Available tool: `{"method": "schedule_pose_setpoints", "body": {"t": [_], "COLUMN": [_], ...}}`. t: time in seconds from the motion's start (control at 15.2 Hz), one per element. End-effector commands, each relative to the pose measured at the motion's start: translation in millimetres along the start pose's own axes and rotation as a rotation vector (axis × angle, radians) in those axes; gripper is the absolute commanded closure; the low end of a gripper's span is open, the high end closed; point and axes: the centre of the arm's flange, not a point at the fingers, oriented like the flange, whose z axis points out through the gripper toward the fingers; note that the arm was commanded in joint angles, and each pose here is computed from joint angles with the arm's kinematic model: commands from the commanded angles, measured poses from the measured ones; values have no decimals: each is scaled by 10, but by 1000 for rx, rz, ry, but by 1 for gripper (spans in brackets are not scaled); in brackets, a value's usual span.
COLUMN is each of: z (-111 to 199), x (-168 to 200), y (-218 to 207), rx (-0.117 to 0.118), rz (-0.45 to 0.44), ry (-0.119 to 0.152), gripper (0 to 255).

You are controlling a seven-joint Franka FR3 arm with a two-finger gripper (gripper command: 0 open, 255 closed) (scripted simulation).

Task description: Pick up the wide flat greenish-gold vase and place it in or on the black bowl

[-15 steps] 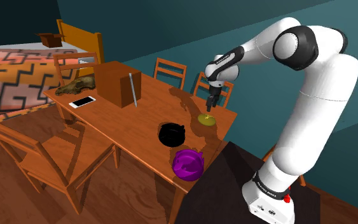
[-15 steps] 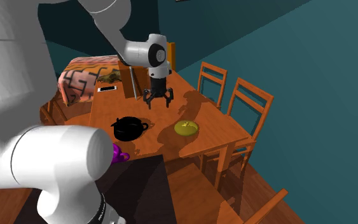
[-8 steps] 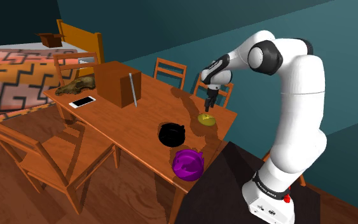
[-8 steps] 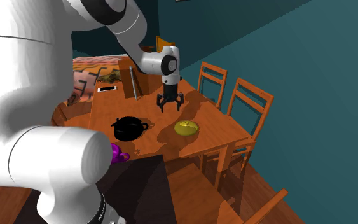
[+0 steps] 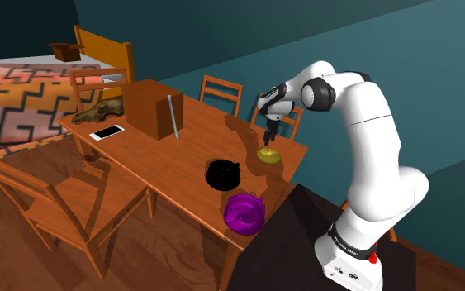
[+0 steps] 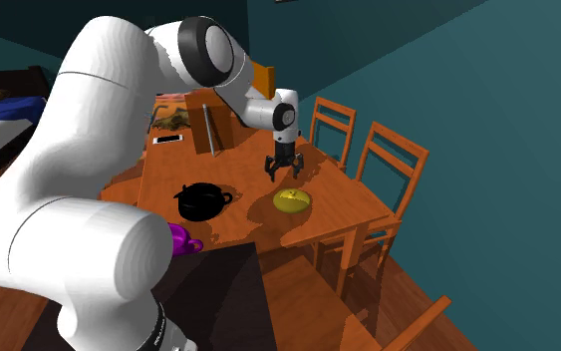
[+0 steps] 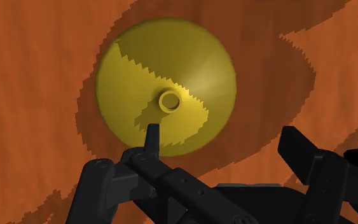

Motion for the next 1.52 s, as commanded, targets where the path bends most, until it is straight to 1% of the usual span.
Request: {"method": "schedule_pose_setpoints", "body": {"t": [0.0, 0.13, 0.66, 1.12, 1.19, 1.45], "z": [93, 187, 587, 587, 587, 587], "x": [121, 201, 200, 201, 201, 200], "y": [194, 343, 345, 345, 345, 345], "rx": [-3, -5, -5, -5, -5, -5], "rz": [-1, -1, -1, -1, -1, -1], "ry": [0, 0, 0, 0, 0, 0], "gripper": [0, 0, 0, 0, 255, 255]}}
